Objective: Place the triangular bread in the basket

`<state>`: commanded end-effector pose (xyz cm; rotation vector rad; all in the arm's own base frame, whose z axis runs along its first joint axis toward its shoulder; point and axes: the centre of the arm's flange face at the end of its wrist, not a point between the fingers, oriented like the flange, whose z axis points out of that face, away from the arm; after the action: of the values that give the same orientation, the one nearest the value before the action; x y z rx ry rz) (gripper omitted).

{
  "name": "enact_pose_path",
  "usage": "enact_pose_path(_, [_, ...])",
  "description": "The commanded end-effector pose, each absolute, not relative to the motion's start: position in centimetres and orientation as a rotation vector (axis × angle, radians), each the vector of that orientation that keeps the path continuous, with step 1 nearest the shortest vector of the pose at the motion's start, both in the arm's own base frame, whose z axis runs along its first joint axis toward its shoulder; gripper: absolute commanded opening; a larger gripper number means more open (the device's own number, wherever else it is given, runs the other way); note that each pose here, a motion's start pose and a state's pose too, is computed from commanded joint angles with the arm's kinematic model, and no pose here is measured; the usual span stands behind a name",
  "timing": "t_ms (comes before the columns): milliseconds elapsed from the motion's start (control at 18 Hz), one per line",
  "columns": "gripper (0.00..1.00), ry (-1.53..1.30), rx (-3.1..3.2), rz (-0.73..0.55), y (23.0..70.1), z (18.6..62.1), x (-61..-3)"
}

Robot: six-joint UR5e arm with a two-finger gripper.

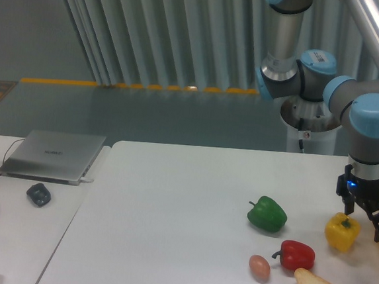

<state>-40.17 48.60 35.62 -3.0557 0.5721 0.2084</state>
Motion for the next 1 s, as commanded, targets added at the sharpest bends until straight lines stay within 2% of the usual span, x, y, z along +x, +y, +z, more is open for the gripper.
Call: enact_pose_path(1000, [1.00,0.568,-3.060,0.203,47.82,35.48,-40.26])
